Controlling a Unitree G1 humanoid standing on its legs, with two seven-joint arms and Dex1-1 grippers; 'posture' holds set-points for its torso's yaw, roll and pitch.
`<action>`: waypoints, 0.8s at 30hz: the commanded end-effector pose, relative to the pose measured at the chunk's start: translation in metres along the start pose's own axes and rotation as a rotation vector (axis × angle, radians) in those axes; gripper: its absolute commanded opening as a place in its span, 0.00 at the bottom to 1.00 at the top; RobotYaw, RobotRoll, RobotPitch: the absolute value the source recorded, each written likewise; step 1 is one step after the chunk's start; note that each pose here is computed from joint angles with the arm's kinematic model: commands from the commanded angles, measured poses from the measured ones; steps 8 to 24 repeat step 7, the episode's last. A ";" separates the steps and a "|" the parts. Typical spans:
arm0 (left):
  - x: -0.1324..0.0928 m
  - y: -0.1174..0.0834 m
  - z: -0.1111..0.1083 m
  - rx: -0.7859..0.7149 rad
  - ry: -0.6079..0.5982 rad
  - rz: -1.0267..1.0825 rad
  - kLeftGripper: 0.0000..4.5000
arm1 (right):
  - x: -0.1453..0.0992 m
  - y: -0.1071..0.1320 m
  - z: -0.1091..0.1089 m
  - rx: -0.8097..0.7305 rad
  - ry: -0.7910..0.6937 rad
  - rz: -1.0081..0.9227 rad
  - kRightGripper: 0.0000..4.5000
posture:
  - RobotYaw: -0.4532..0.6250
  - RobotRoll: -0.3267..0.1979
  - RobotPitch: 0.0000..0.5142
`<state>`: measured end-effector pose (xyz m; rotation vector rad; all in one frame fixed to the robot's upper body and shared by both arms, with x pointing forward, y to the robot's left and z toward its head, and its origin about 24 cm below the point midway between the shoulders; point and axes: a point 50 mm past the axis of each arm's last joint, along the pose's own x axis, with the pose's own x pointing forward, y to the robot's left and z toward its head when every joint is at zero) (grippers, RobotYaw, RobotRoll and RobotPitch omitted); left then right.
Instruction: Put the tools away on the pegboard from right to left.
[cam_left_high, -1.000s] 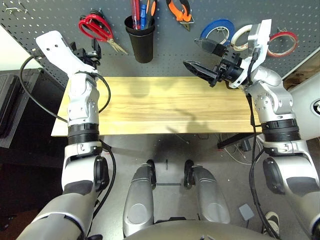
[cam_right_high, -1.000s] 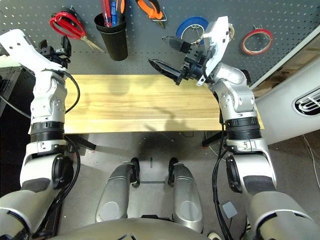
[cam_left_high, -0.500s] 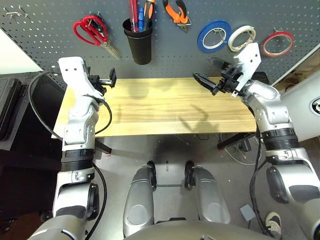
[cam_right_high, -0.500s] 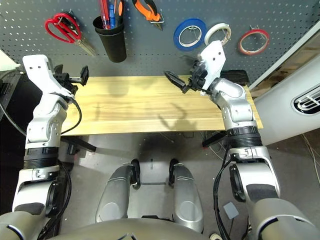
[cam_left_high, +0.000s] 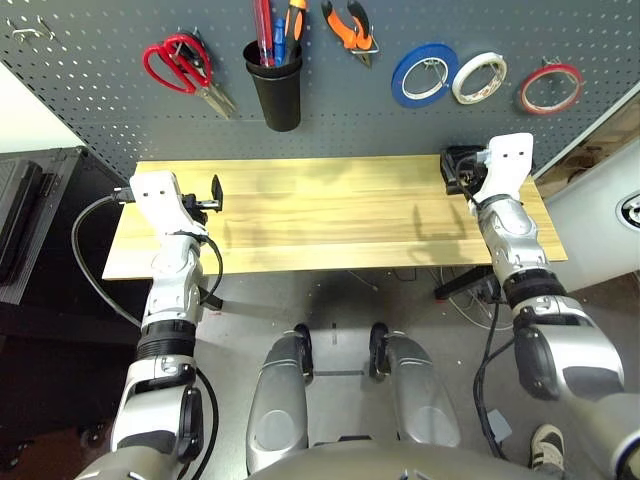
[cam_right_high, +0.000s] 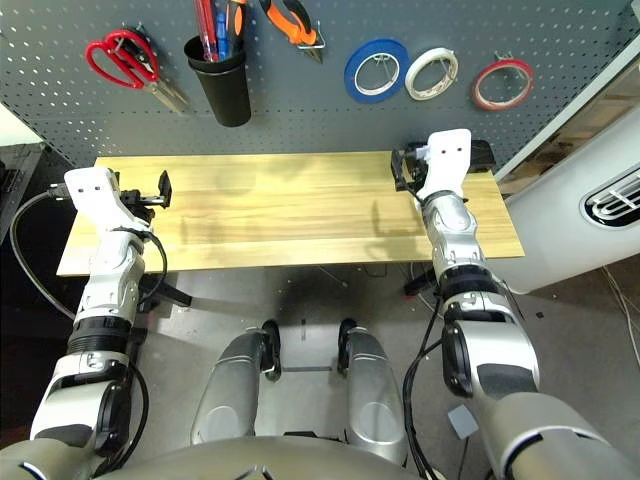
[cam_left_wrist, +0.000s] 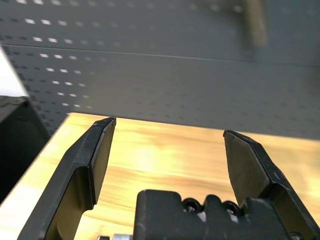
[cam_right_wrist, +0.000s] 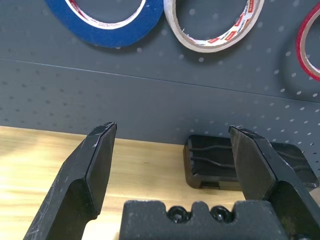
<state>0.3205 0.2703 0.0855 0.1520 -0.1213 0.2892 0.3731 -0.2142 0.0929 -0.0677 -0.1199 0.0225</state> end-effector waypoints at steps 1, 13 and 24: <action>-0.001 0.004 -0.006 -0.029 0.011 0.032 1.00 | -0.006 -0.006 -0.010 0.004 0.021 -0.012 1.00 | 0.39 0.62 0.37; 0.004 -0.005 -0.004 -0.034 0.003 -0.019 1.00 | -0.009 -0.006 -0.015 0.017 0.025 -0.010 1.00 | 0.39 0.62 0.35; 0.004 -0.005 -0.004 -0.034 0.003 -0.019 1.00 | -0.009 -0.006 -0.015 0.017 0.025 -0.010 1.00 | 0.39 0.62 0.35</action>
